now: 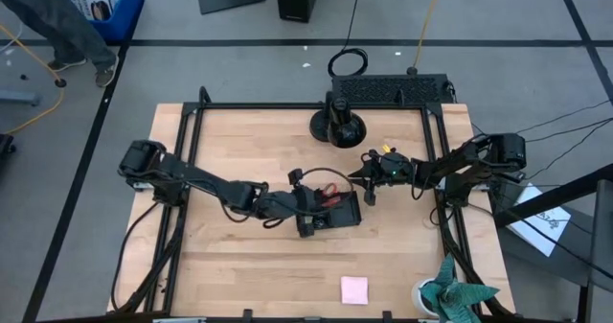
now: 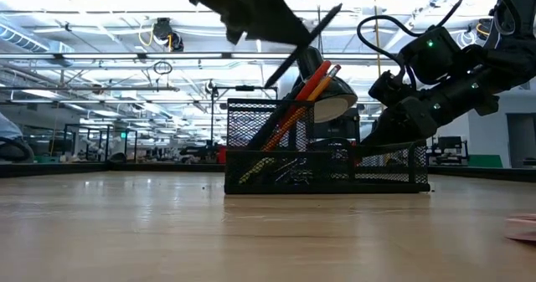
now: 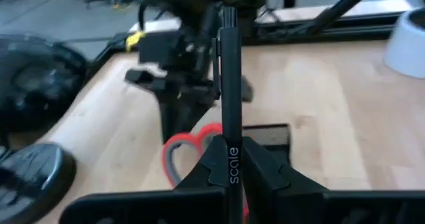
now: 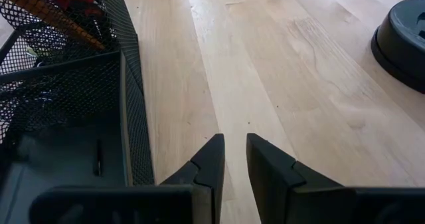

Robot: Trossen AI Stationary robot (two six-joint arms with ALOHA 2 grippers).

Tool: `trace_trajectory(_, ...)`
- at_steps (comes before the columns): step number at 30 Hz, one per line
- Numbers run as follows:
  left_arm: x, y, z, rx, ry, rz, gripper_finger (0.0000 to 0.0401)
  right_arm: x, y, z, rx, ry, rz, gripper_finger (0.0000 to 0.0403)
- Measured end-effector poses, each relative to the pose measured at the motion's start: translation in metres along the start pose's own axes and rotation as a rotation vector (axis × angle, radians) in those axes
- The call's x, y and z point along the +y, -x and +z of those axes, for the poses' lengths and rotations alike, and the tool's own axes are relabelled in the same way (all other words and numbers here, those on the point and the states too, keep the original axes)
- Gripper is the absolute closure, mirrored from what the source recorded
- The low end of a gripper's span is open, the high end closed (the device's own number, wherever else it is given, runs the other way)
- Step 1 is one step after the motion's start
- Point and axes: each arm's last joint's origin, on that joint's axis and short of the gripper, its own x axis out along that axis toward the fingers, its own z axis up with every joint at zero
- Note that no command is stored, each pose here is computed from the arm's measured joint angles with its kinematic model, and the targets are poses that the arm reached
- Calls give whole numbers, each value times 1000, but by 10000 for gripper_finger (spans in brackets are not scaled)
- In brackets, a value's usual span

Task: Pick and place office supplies into organizer
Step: Put the black pen into the black desk organizer

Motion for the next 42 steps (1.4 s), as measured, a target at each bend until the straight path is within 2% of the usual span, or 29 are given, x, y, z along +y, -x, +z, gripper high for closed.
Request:
trace_trajectory(3, 3, -2, -2, 17, 11, 21, 395, 0, 0, 0, 0, 0, 0, 344)
trace_trajectory(8, 7, -2, -6, 55, -5, 89, 384, 0, 0, 0, -1, 0, 0, 344)
trace_trajectory(12, 7, -2, -11, 75, 23, 101, 388, 0, 0, 0, 0, 0, 0, 344)
trace_trajectory(16, 6, 1, -24, 49, 28, 84, 395, 0, 0, 0, 0, -4, 0, 344)
trace_trajectory(20, 10, 10, -32, -30, 83, 41, 385, 0, 0, 0, 0, -13, 0, 344)
trace_trajectory(27, 16, 18, -52, -52, 135, -21, 394, 0, 0, 1, -6, -24, 1, 344)
trace_trajectory(31, 16, 19, -63, -21, 124, -23, 385, 0, 0, 2, -16, -26, 1, 344)
trace_trajectory(37, 17, 17, -66, -12, 116, -6, 395, 0, 0, 2, -24, -29, 1, 344)
trace_trajectory(42, 20, 11, -73, 20, 112, 9, 383, 0, 0, 2, -24, -29, 1, 344)
